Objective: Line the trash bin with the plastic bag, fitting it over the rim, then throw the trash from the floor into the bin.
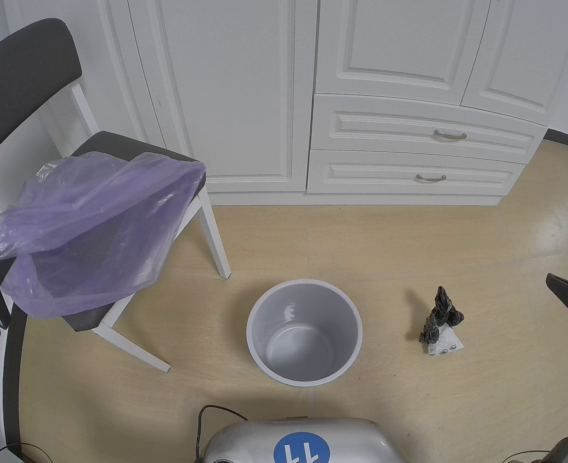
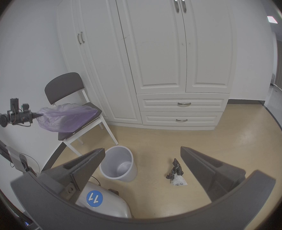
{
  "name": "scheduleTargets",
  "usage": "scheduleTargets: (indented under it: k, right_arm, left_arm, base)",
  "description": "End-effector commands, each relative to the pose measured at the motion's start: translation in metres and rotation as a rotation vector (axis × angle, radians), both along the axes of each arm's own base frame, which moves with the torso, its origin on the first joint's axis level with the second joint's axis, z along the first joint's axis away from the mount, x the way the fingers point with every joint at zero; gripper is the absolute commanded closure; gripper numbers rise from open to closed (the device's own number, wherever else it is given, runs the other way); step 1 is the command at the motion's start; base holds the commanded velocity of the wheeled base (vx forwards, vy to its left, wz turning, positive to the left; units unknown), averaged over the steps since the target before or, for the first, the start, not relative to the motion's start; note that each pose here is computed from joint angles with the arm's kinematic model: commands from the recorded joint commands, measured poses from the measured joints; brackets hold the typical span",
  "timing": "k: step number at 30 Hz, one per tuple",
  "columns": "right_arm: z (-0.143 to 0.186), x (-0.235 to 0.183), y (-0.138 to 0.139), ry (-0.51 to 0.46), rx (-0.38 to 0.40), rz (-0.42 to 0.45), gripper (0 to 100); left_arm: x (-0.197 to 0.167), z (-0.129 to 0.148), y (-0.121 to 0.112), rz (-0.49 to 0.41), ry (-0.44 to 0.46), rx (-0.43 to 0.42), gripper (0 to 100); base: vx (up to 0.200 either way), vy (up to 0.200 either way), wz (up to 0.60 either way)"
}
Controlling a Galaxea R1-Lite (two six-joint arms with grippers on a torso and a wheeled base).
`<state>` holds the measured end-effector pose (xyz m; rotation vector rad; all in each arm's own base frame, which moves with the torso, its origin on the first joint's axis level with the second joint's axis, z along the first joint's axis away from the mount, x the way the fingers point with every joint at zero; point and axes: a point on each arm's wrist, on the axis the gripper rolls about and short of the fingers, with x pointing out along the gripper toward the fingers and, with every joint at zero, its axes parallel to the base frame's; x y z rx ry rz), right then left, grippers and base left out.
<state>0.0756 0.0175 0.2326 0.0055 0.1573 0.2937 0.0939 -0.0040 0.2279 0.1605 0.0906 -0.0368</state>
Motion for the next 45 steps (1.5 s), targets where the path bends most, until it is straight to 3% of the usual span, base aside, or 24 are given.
scheduleTargets:
  k: [1,7,13,19,26,38,45]
  right_arm:
    - [0.004,0.007,0.003,0.004,0.008,-0.004,0]
    - [0.006,0.026,0.014,0.010,0.094,-0.009,0]
    - [0.011,0.041,0.043,-0.025,0.131,0.006,0]
    - [0.010,0.057,0.069,0.013,0.107,0.028,0]
    - [-0.005,0.055,0.091,0.055,0.128,0.125,0]
    - [-0.055,0.066,0.132,0.247,-0.017,0.219,0]
    - [-0.062,0.075,0.144,0.226,0.029,0.185,0]
  left_arm:
    - [-0.009,0.021,-0.005,-0.060,-0.079,-0.061,100]
    - [-0.004,0.031,-0.024,-0.244,-0.058,-0.180,100]
    - [-0.002,0.035,-0.041,-0.358,-0.046,-0.191,100]
    - [-0.005,0.036,-0.046,-0.406,-0.049,-0.189,100]
    - [-0.018,0.039,-0.047,-0.489,-0.083,-0.203,100]
    - [-0.020,0.043,-0.048,-0.525,-0.243,-0.280,100]
    - [-0.028,0.044,-0.043,-0.537,-0.296,-0.291,100]
  base:
    - [0.000,0.000,0.00]
    - [0.000,0.000,0.00]
    - [0.000,0.000,0.00]
    - [0.000,0.000,0.00]
    - [0.000,0.000,0.00]
    - [0.000,0.000,0.00]
    - [0.000,0.000,0.00]
